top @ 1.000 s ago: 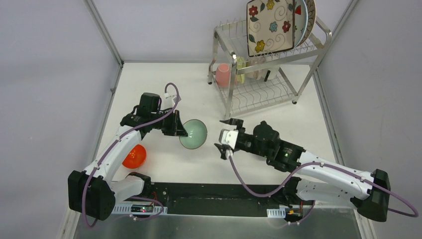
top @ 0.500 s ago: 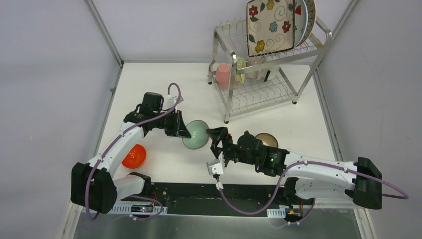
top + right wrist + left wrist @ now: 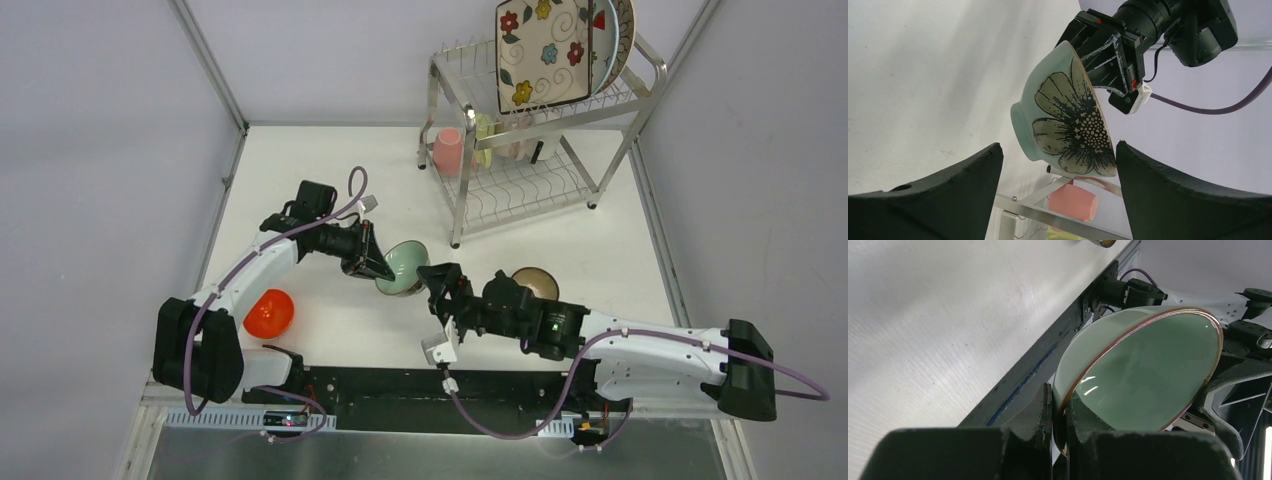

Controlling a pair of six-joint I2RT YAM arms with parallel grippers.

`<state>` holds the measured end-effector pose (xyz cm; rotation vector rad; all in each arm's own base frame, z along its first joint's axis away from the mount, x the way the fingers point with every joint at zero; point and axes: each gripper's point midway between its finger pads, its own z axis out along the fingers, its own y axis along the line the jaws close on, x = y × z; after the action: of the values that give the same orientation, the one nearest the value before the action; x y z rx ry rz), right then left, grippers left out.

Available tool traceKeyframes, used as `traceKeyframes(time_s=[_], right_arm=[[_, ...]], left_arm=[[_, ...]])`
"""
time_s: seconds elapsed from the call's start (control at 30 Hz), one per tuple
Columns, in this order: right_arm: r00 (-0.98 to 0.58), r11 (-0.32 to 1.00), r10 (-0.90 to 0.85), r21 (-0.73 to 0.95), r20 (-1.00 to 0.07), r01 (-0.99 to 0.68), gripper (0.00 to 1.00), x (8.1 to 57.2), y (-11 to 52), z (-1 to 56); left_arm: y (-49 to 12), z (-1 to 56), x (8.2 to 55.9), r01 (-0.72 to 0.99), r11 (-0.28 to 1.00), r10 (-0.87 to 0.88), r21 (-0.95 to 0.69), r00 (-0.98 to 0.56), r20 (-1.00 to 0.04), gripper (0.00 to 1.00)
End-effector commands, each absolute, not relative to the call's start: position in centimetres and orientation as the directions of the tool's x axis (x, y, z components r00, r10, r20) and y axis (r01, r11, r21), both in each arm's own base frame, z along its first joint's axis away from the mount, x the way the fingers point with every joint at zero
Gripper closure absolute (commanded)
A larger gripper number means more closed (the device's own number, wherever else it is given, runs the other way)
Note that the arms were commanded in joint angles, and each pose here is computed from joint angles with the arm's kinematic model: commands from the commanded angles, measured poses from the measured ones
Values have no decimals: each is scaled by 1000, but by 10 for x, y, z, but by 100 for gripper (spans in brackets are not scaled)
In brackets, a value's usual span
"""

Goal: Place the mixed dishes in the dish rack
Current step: Turn the bowl upside down on the dish rack.

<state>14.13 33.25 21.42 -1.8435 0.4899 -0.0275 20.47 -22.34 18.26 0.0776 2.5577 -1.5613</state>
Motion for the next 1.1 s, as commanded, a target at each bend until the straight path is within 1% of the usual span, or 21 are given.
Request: traceKeyframes(time_s=[0.0, 0.03, 0.13, 0.27, 0.43, 0.7, 0.77, 0.9, 0.93, 1.03, 1.07], right_arm=[[920, -282, -370, -927, -131, -246, 13, 148, 331, 210], [921, -280, -371, -930, -123, -237, 11, 149, 333, 211], [928, -266, -364, -945, -84, -190, 11, 152, 337, 216], [932, -281, -361, -949, -31, -141, 14, 155, 343, 214], [947, -284, -319, -950, -37, -133, 18, 147, 352, 216], [951, -290, -309, -948, -35, -129, 18, 142, 365, 208], [950, -289, -312, -950, -25, -120, 20, 142, 367, 207], [947, -284, -320, -953, -9, -106, 37, 142, 367, 207], [945, -278, -327, -955, -8, -104, 39, 143, 366, 209], [942, -257, -335, -961, -8, -99, 42, 144, 363, 210], [940, -257, -340, -961, -4, -97, 43, 144, 362, 210]], left_arm=[[-232, 213, 195, 157, 351, 37, -923, -987, -153, 100], [-231, 213, 194, 158, 355, 42, -921, -987, -154, 100], [-229, 208, 191, 160, 384, 51, -909, -987, -152, 100], [-229, 205, 188, 155, 399, 56, -904, -988, -145, 100], [-231, 201, 186, 151, 408, 64, -900, -989, -137, 100], [-232, 203, 182, 161, 407, 71, -899, -987, -145, 100], [-232, 203, 180, 161, 406, 74, -899, -987, -143, 100], [-231, 199, 180, 162, 416, 71, -895, -987, -145, 100], [-231, 198, 180, 164, 416, 75, -894, -986, -146, 100], [-230, 195, 180, 163, 427, 72, -889, -987, -146, 100], [-230, 195, 181, 162, 431, 69, -888, -987, -146, 98]])
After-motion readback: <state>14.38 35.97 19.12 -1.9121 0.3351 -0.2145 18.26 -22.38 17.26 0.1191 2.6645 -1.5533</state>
